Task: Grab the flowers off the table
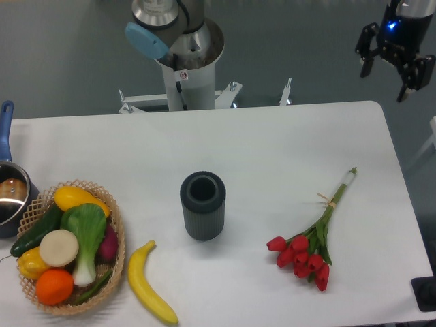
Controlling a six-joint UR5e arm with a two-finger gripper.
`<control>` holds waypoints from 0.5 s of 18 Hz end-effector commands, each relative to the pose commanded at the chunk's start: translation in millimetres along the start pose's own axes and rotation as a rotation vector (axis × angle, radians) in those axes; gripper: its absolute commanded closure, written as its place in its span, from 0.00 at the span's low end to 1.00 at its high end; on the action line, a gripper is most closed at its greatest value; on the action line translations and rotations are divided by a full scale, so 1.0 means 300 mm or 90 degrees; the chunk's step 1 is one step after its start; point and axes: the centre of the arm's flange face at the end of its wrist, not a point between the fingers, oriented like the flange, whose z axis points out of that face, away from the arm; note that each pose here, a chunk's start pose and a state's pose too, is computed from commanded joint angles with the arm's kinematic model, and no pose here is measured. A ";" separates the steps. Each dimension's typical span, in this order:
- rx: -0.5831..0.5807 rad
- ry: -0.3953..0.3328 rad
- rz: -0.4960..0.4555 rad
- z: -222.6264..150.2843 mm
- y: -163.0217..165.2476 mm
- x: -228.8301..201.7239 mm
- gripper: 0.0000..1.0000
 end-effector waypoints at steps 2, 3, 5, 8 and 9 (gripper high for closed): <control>-0.003 -0.003 0.002 -0.002 0.001 -0.002 0.00; -0.005 -0.006 0.004 -0.001 -0.003 -0.006 0.00; -0.007 -0.007 0.006 0.004 -0.021 -0.010 0.00; -0.003 -0.006 -0.043 0.012 -0.035 -0.006 0.00; -0.004 -0.010 -0.060 0.021 -0.043 -0.007 0.00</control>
